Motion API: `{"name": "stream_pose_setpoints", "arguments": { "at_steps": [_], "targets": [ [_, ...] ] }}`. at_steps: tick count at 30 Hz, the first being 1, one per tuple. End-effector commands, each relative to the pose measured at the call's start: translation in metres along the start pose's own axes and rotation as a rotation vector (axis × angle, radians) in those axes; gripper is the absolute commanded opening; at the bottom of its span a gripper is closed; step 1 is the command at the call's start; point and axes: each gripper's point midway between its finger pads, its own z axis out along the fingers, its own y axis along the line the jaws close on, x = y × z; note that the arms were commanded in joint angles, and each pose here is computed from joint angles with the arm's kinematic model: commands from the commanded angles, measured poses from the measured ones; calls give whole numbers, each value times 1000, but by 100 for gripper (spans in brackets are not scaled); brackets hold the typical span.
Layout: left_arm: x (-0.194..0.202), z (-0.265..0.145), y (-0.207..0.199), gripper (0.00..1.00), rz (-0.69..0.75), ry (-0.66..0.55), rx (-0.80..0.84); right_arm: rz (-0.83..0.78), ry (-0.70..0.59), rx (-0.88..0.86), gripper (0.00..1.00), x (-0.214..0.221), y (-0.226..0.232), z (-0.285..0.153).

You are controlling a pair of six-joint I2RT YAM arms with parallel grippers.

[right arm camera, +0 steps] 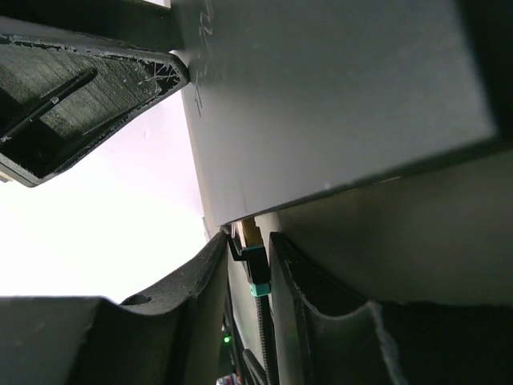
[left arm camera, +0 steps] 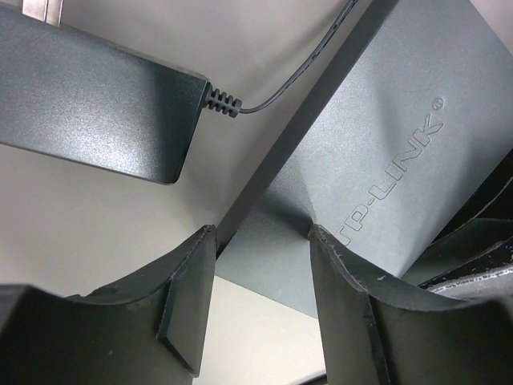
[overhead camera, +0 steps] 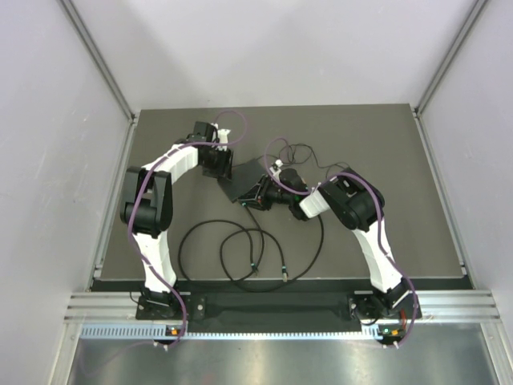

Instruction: Pull the plug from the switch port

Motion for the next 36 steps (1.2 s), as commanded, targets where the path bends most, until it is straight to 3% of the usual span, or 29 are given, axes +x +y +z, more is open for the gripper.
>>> {"name": "stream_pose_setpoints", "arguments": {
  "at_steps": [1,7,13,20,29,36],
  "targets": [
    [49,24,0,53,1,164,-11,53,-55,109,27,-7,-42,1],
    [51,24,0,53,0,169,-11,54,-35,169,22,-6,-47,3],
    [50,25,0,53,-1,167,-8,42,-19,204,0,-5,-49,3],
    [50,26,-1,53,-7,167,-7,-9,-18,202,0,-3,-43,3],
    [54,29,3,53,-11,184,-26,-112,245,245,0,24,-56,-5],
    [55,29,5,53,-9,184,-35,14,274,108,0,22,-13,-14]
  ]
}}
